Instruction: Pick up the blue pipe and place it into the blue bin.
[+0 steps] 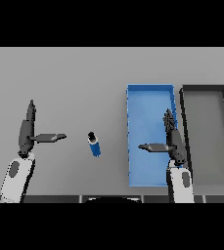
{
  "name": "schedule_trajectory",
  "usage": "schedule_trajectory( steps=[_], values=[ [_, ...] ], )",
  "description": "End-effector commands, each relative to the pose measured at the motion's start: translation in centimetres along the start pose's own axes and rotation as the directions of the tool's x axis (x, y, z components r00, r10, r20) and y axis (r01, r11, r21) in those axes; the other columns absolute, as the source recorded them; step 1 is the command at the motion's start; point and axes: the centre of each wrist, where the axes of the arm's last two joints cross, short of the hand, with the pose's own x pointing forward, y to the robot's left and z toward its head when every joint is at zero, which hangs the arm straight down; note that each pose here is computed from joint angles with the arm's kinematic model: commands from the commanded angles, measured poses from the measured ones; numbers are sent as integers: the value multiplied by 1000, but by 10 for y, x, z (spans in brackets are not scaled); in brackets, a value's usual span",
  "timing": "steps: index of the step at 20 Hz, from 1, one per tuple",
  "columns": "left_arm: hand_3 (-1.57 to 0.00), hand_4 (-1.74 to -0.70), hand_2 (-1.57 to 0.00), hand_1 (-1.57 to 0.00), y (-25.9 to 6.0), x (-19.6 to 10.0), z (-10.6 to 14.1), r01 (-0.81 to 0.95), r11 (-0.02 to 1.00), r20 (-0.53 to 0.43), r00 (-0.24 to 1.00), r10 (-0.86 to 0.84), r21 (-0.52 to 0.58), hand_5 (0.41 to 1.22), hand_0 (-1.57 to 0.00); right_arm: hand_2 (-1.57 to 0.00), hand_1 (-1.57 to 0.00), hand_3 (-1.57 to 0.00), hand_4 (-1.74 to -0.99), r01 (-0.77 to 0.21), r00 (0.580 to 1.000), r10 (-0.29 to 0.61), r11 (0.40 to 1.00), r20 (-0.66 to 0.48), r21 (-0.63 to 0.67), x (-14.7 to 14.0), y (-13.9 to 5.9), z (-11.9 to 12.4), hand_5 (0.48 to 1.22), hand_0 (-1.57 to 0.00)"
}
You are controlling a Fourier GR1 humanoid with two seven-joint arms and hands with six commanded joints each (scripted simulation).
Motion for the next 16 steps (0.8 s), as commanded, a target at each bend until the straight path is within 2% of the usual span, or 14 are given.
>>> schedule_trajectory(
  steps=[1,6,7,8,9,12,16],
  values=[
    [1,-967,1,1,0,0,0,0,1000,5,1000,0,1,594,1,1,1,1,-1210,0,1000,0,1000,0,-1,0,0,0,594,1],
    [1,-967,1,1,4,-2,3,7,1000,12,1000,-7,4,594,1,1,1,1,-1210,6,1000,-6,1000,4,1,1,2,3,594,1],
    [1,-967,1,1,13,3,4,90,985,65,995,-82,-146,594,1,1,1,1,-1210,-153,987,150,987,64,54,7,-9,5,594,1],
    [1,-969,1,1,25,4,4,134,964,90,989,-116,-230,595,1,1,1,1,-1206,-240,966,229,967,117,85,12,-11,9,592,1],
    [1,-970,1,1,32,5,1,158,947,89,986,-139,-281,596,1,1,1,1,-1198,-295,952,283,949,119,106,12,-12,13,589,1],
    [1,-968,1,1,41,5,-1,189,918,102,981,-164,-349,597,1,1,1,1,-1190,-347,935,330,929,130,132,15,-10,15,586,1],
    [1,-970,1,1,38,10,10,193,876,150,979,-140,-443,586,1,1,1,1,-1181,-358,931,344,924,117,136,18,-8,13,580,1]
  ],
)
